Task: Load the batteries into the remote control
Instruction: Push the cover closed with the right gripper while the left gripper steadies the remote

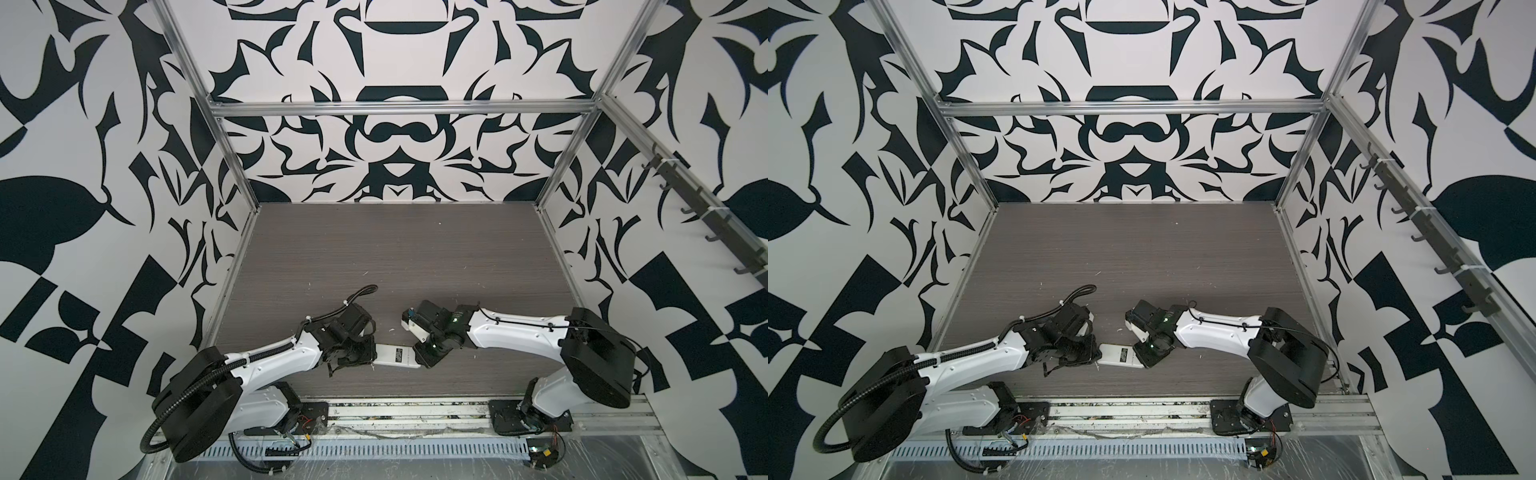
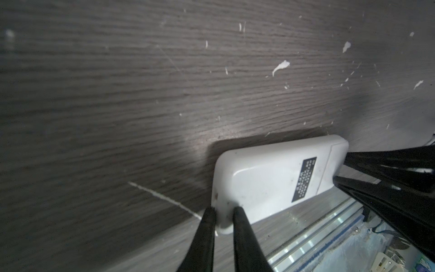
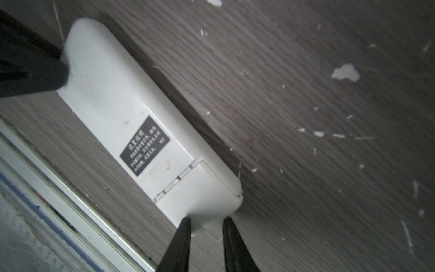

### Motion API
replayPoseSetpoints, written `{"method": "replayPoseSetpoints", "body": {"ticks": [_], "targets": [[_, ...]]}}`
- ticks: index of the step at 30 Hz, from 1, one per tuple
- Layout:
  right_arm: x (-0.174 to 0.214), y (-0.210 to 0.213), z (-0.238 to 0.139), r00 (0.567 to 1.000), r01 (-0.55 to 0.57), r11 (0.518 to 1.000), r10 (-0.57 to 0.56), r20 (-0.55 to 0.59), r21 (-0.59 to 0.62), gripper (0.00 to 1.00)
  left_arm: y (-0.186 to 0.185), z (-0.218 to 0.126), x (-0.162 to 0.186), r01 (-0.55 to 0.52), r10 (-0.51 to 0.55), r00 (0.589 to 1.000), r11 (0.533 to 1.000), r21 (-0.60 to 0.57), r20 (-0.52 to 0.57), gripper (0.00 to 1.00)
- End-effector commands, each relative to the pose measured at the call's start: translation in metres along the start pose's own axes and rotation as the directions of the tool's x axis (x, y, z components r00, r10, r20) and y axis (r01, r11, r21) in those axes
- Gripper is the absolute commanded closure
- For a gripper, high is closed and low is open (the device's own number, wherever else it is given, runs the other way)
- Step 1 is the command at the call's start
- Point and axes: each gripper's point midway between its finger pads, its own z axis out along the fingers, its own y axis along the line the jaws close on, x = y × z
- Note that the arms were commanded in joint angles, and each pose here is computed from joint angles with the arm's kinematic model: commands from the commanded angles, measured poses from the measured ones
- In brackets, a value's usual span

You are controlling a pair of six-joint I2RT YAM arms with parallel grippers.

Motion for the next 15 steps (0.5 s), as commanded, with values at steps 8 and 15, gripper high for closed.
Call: {"method": "replayPoseSetpoints", "body": {"ticks": [8, 15], "targets": [[-0.014, 0.022, 0.016, 0.999, 0.025, 0.998, -0.024, 0.025, -0.058, 0.74, 0.007, 0.009, 0.010, 0.026, -0.026, 0.999, 1.000, 0.006, -0.034, 0.83], [-0.023, 0.030, 0.016, 0.998, 0.034, 0.997, -0.031, 0.049, -0.068, 0.74, 0.008, 0.008, 0.012, 0.034, -0.033, 0.999, 0.999, 0.012, -0.030, 0.83]]}}
